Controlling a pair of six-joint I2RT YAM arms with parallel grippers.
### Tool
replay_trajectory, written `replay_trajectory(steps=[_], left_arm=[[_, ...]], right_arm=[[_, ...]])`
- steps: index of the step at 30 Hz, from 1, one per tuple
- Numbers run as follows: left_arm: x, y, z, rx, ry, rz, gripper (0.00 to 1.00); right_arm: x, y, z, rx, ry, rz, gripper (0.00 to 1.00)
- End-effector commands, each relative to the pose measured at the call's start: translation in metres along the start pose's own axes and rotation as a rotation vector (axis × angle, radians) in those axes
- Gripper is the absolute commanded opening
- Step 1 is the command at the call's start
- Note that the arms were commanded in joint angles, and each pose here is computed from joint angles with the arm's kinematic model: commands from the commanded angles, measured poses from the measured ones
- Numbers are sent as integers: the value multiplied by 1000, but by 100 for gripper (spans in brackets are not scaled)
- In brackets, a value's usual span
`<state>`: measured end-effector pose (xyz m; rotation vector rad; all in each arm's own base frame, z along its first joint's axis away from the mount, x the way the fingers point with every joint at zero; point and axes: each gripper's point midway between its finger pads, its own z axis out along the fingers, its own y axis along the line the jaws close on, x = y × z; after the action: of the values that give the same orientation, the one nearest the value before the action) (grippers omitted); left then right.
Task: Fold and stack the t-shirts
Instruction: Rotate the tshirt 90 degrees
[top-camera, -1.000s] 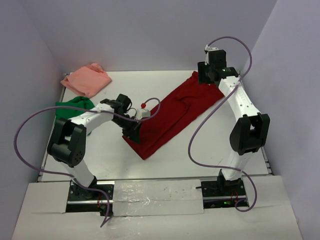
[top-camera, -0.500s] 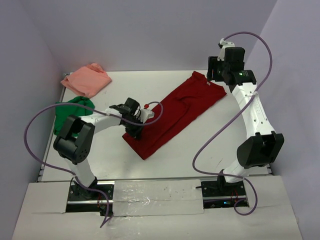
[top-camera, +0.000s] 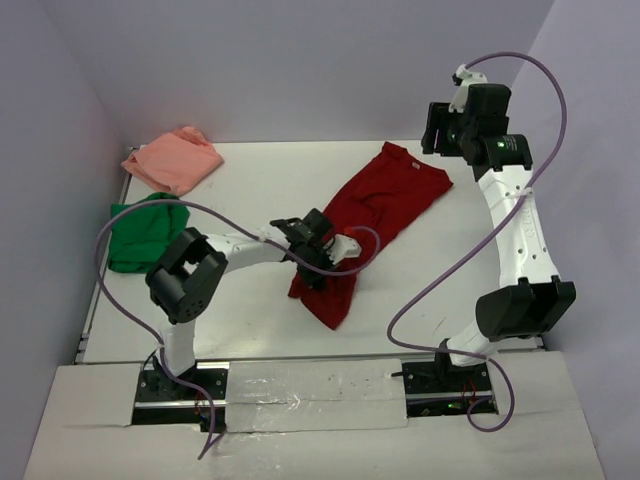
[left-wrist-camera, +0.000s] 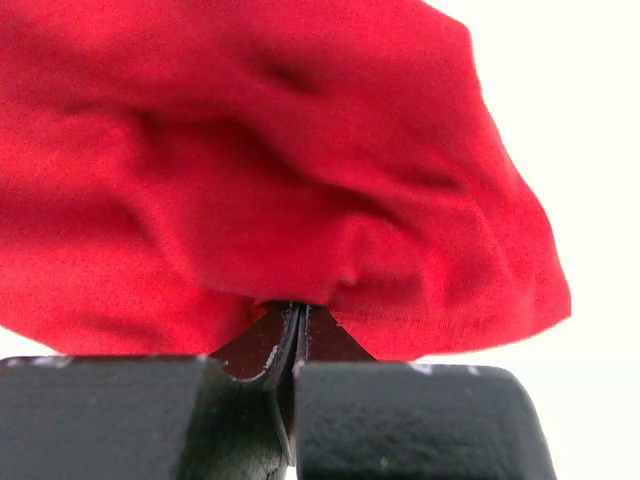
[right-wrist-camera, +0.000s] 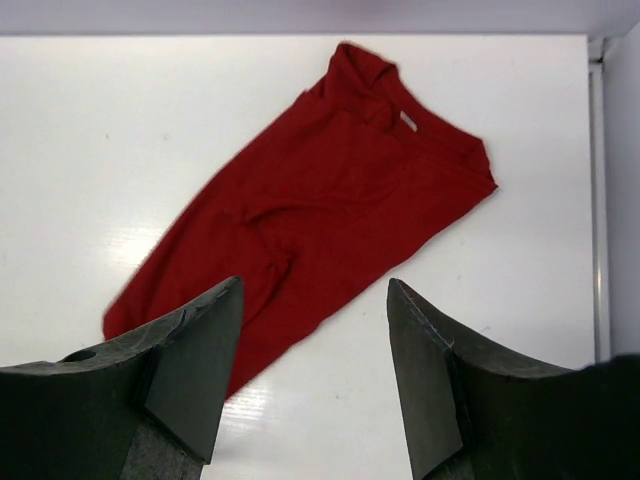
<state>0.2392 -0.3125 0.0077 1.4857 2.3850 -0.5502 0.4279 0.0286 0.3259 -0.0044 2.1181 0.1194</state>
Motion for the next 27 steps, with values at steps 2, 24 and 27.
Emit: replay_trajectory(steps=[2, 24, 27], left_arm=[[117, -103, 36, 388, 440, 69, 2], [43, -203, 1, 717, 321, 206, 7], [-2, -161, -1, 577, 161, 161, 9]], right_arm=[[-43, 0, -46, -3, -121, 4, 66], [10, 8, -2, -87, 92, 35, 67], [31, 6, 16, -87, 142, 24, 67]])
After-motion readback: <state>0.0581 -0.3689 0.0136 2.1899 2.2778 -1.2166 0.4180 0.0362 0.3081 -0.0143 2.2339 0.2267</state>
